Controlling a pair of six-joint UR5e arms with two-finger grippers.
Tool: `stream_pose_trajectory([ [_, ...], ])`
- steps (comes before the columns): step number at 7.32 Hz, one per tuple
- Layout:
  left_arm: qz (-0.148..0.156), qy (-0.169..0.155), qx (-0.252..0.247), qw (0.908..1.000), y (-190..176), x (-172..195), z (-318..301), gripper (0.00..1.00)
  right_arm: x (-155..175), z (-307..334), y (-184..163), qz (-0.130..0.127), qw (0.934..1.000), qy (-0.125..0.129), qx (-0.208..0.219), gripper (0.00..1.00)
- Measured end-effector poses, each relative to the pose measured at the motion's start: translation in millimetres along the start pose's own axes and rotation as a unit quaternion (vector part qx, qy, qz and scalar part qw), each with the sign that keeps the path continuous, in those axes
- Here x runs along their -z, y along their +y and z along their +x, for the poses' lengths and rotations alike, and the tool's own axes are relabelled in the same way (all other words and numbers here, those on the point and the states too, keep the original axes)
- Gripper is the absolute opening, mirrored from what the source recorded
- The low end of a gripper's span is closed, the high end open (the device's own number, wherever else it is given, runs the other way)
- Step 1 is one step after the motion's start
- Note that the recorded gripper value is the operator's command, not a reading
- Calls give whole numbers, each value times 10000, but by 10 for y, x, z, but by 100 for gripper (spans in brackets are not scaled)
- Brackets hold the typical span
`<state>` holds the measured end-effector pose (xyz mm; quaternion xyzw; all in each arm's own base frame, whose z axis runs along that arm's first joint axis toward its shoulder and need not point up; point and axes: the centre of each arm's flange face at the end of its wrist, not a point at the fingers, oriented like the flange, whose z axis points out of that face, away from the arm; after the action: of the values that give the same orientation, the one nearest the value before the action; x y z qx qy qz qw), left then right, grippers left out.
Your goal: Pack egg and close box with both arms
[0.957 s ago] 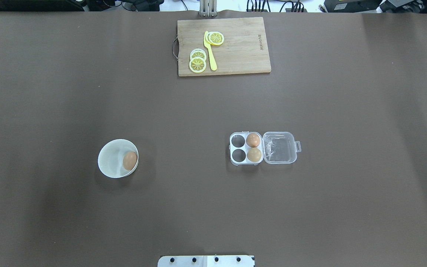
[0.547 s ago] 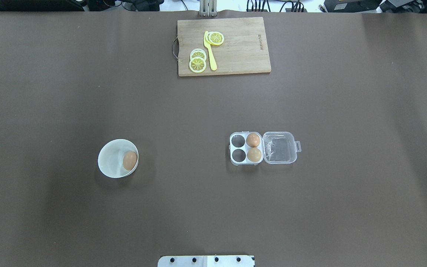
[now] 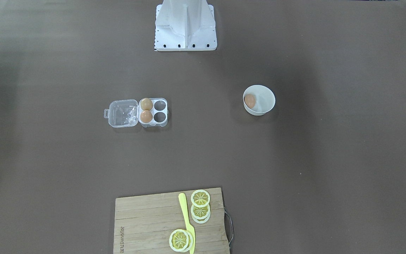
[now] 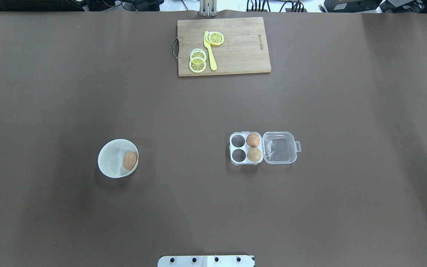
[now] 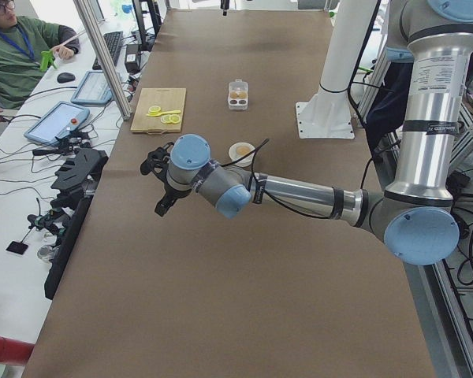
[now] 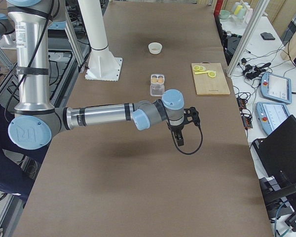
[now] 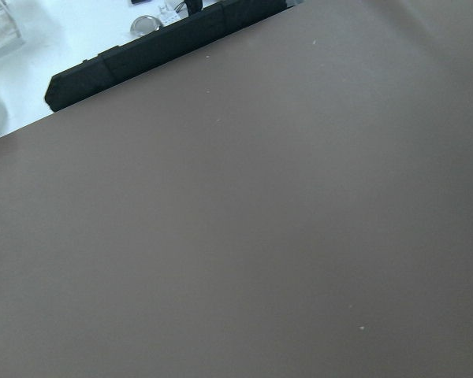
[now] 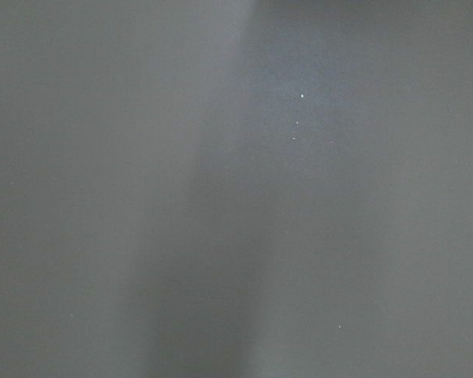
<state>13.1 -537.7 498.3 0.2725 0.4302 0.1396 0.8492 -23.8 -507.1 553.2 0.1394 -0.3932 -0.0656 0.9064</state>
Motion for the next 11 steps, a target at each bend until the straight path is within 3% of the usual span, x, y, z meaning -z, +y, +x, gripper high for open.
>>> stream_pose_trajectory([
  [4,-155,516,348,9979,-405,-473,872,99,-53,-688,-206,20,9984,-280,-495,100],
  [6,-314,719,850,9933,-640,-828,1487,97,-75,-917,-208,19,9973,-289,-677,100],
  [9,-348,632,1988,9774,-752,-1365,2672,91,-160,-1381,-179,48,9940,-191,-1076,100],
  [11,-511,198,2501,9667,-696,-1520,3354,90,-199,-1494,-162,55,9935,-141,-1130,100],
])
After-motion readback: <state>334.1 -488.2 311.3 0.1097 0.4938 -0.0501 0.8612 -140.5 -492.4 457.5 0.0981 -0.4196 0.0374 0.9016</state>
